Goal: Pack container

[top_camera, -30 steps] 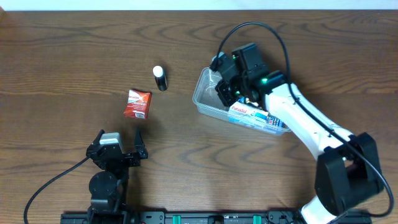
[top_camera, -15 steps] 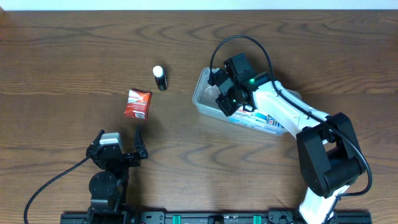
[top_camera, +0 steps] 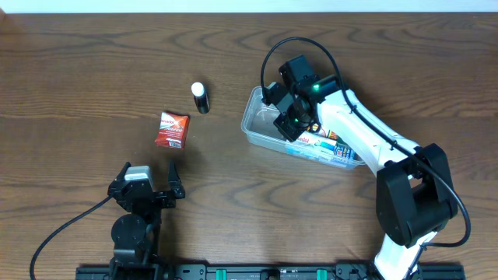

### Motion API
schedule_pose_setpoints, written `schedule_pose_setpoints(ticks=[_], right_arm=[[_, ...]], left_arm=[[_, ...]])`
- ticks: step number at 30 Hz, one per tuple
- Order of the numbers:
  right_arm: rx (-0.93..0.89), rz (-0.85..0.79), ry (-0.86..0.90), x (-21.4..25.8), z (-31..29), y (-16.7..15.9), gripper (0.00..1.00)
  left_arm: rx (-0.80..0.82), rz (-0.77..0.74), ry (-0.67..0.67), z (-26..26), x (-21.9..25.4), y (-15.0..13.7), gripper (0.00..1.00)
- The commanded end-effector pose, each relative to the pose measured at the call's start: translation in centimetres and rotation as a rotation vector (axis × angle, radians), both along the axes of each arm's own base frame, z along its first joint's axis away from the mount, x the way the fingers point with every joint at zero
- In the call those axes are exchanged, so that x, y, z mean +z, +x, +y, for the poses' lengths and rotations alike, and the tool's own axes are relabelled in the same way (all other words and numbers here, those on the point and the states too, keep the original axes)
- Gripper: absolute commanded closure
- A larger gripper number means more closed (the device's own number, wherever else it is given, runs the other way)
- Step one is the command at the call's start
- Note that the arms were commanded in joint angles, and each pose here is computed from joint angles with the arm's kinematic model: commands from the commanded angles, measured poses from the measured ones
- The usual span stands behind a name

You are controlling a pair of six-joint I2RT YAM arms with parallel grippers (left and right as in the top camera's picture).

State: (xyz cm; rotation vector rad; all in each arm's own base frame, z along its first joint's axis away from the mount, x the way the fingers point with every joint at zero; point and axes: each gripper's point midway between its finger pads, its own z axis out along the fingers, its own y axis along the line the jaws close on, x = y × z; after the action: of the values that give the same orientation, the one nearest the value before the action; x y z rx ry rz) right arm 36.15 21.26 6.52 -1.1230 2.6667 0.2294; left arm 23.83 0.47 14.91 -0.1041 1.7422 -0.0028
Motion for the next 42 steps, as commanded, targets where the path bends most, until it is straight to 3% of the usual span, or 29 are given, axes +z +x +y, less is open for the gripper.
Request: schedule_pose_setpoints(ticks=[1, 42], right_arm=[[0.025, -0.029, -0.005, 0.7, 0.4, 0.4, 0.99], [0.182, 0.028, -0.021, -1.9, 1.2, -0.9, 0.99]], left_arm=[[-0.011, 0.028, 0.016, -0.1, -0.8, -0.1, 0.02], [-0.011, 0.028, 0.016, -0.1, -0.8, -0.1, 0.02]])
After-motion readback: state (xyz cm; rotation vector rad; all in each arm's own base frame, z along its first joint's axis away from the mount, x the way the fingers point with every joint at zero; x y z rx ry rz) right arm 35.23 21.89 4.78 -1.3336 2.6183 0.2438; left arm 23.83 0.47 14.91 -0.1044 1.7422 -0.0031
